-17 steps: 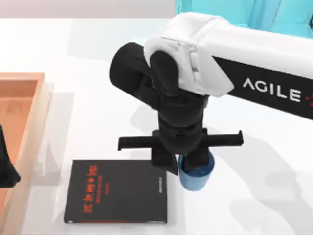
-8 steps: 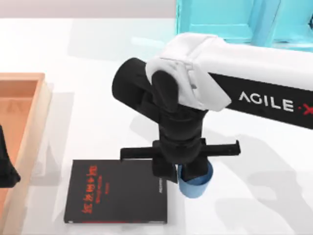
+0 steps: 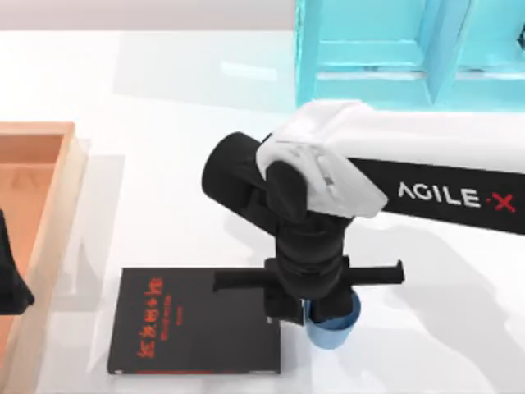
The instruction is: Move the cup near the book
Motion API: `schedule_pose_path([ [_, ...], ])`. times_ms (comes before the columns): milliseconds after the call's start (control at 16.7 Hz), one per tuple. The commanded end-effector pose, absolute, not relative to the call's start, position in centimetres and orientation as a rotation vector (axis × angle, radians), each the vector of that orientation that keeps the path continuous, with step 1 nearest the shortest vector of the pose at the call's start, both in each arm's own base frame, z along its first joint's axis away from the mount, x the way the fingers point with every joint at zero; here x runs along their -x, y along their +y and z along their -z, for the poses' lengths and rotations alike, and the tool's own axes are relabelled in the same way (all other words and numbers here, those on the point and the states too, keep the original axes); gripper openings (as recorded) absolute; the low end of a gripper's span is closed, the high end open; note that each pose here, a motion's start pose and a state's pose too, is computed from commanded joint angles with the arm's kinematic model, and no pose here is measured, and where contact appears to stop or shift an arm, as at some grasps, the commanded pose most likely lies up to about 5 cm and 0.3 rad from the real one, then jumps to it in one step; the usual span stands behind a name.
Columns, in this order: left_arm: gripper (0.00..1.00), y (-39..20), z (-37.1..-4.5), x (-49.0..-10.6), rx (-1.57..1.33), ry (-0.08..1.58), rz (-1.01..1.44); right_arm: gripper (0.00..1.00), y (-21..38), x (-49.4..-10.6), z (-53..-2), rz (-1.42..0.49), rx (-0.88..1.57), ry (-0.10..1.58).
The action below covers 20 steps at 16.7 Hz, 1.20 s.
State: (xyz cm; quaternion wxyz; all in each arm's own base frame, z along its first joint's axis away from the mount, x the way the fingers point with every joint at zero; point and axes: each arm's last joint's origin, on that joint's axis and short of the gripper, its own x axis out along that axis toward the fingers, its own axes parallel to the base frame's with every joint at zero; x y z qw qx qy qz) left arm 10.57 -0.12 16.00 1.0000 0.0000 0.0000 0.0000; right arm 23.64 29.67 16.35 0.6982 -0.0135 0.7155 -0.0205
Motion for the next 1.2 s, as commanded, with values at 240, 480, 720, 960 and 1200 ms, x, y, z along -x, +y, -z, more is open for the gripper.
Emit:
schedule_pose_path([
  [240, 1.0, -0.12, -16.0, -10.57, 0.0, 0.0, 0.0, 0.23, 29.67, -23.64, -16.35, 0.046, 0.03, 1.595],
  [480, 1.0, -0.12, -16.0, -10.57, 0.0, 0.0, 0.0, 0.53, 29.67, -23.64, -16.35, 0.046, 0.03, 1.595],
  [720, 1.0, -0.12, -16.0, -10.57, 0.0, 0.0, 0.0, 0.83, 29.67, -23.64, -16.35, 0.046, 0.03, 1.595],
  [960, 1.0, -0.12, -16.0, -10.57, 0.0, 0.0, 0.0, 1.0, 29.67, -23.64, -16.35, 0.046, 0.03, 1.595],
  [1200, 1.0, -0.12, -16.0, -10.57, 0.0, 0.0, 0.0, 1.0, 29.67, -23.64, -16.35, 0.046, 0.03, 1.595],
])
